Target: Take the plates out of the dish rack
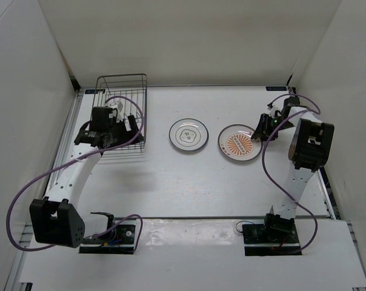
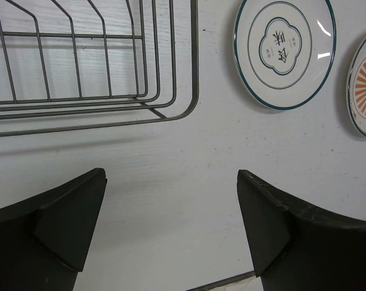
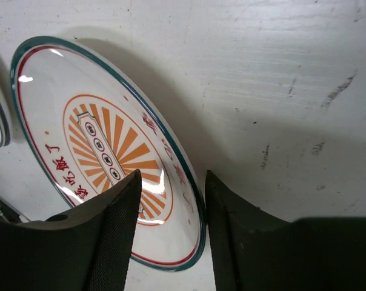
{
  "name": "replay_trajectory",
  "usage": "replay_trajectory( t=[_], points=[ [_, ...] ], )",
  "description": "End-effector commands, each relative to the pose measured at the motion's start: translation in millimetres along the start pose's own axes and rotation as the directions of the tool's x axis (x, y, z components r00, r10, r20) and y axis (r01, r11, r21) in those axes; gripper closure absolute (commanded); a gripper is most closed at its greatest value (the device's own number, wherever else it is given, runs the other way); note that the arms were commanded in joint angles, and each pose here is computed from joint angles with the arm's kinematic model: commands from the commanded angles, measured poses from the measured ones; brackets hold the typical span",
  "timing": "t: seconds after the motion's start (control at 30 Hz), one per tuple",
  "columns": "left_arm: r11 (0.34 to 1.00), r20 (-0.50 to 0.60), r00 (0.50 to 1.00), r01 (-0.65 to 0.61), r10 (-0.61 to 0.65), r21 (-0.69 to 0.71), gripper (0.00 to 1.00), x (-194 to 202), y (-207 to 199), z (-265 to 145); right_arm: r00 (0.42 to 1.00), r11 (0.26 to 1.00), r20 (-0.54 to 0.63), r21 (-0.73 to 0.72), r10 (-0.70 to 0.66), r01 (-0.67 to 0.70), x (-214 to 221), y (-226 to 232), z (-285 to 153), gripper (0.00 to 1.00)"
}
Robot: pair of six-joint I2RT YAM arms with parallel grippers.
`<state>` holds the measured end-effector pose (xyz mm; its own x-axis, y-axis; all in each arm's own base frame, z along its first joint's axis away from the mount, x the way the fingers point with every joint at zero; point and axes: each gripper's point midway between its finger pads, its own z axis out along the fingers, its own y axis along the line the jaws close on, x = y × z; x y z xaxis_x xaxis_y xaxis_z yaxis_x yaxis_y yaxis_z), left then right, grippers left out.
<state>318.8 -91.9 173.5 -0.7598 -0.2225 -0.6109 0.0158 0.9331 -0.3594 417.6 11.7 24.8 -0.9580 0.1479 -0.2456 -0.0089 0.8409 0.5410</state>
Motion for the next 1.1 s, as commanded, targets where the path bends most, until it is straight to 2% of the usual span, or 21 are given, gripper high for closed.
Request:
replay_trajectory(
  t=[0.0, 0.1, 0.33, 0.4, 0.5, 0.63, 0.67, 0.83, 0.93, 1.0, 1.07],
  points=[
    [0.999, 0.020, 1.000, -0.010, 0.011, -0.038, 0.00, 2.9, 8.9, -11.4, 1.000, 0.996, 0.022, 0.087, -0.018, 0.016, -11.0, -14.5, -3.4, 0.49],
    [0.997, 0.036, 0.999, -0.023, 0.025, -0.068, 0.00, 2.1, 14.2, -16.7, 1.000, 0.992, 0.023, 0.124, -0.015, 0.012, -13.8, -18.8, -5.9, 0.39],
    [0.989, 0.067, 0.994, -0.073, 0.082, -0.132, 0.00, 4.9, 28.2, -31.9, 0.995, 0.941, 0.095, 0.338, -0.015, -0.018, -33.8, -42.3, -34.9, 0.36],
    [0.983, 0.084, 0.991, -0.090, 0.105, -0.161, 0.00, 4.0, 33.5, -38.1, 0.990, 0.904, 0.140, 0.425, -0.014, -0.048, -48.3, -48.5, -52.8, 0.31],
    [0.977, 0.110, 0.984, -0.118, 0.139, -0.176, 0.00, 4.2, 36.1, -48.5, 0.989, 0.906, 0.137, 0.422, -0.060, -0.003, -61.3, -25.4, -65.0, 0.31],
    [0.971, 0.165, 0.971, -0.139, 0.172, -0.193, 0.00, 8.9, 43.5, -48.5, 0.969, 0.907, 0.201, 0.418, -0.142, 0.046, -87.3, 10.9, -88.9, 0.23],
    [0.970, 0.173, 0.969, -0.140, 0.175, -0.196, 0.00, 9.4, 44.9, -48.3, 0.968, 0.900, 0.202, 0.432, -0.151, 0.051, -87.7, 12.5, -91.5, 0.10],
    [0.966, 0.237, 0.953, -0.134, 0.187, -0.222, 0.00, 14.9, 52.9, -54.5, 0.943, 0.858, 0.272, 0.512, -0.191, 0.026, -103.5, 29.5, -114.3, 0.10],
    [0.962, 0.233, 0.956, -0.121, 0.179, -0.245, 0.00, 26.0, 60.6, -55.8, 0.941, 0.864, 0.271, 0.502, -0.202, 0.041, -104.8, 37.9, -119.1, 0.10],
    [0.962, 0.208, 0.972, -0.048, 0.106, -0.268, 0.00, 40.2, 69.0, -51.0, 0.939, 0.872, 0.277, 0.487, -0.206, 0.047, -105.8, 42.6, -121.8, 0.10],
    [0.969, 0.179, 0.976, -0.084, 0.127, -0.233, 0.00, 47.5, 64.3, -48.8, 0.933, 0.872, 0.289, 0.488, -0.216, 0.051, -109.6, 44.8, -122.5, 0.10]
  ],
)
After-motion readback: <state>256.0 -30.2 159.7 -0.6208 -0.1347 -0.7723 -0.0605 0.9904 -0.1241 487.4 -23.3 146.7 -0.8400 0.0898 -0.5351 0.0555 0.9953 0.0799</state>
